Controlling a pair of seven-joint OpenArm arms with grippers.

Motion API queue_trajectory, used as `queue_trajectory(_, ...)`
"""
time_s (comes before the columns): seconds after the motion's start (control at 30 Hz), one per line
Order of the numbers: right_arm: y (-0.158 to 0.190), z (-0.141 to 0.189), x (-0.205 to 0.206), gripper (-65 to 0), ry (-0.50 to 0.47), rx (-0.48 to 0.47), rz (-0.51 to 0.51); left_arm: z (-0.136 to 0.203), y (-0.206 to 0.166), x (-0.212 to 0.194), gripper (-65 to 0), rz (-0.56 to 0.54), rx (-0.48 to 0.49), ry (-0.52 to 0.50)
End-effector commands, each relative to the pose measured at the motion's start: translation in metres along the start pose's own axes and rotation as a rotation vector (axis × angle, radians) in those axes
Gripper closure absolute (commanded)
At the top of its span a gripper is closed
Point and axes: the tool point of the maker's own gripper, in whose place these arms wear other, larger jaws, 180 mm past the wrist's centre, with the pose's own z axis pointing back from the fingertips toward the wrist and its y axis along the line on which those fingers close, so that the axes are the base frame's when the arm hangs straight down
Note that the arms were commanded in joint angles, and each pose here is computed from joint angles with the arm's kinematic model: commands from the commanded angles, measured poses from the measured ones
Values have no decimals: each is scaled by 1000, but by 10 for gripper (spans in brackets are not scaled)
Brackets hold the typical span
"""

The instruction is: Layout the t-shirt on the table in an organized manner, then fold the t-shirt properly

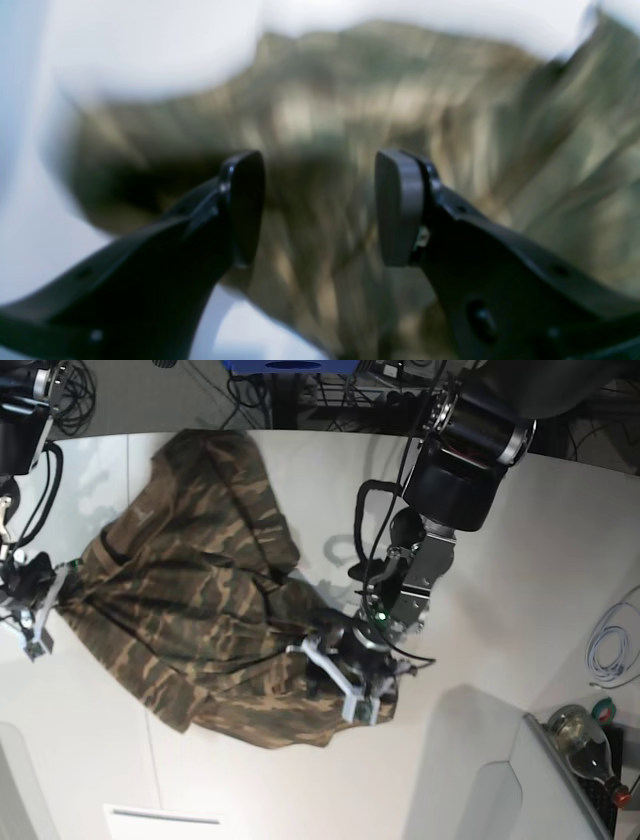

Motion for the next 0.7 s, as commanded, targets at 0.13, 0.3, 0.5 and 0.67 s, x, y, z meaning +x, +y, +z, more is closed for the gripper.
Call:
queue_trajectory(0.13, -10, 51, 26, -405, -67, -125, 95, 55, 64, 45, -334, 124, 136, -116)
queue_trajectory(0.3, 68, 75, 24, -489, -162, -65, 72, 124, 140, -24, -334, 161, 248, -20)
queue_trajectory(0.5, 132, 54, -4, -494, -115, -6, -187, 208, 202, -95, -334, 219, 371, 76)
queue_trajectory(0.67, 161, 38, -20, -494, -62, 17, -294, 237, 223, -111, -334, 247, 431, 92)
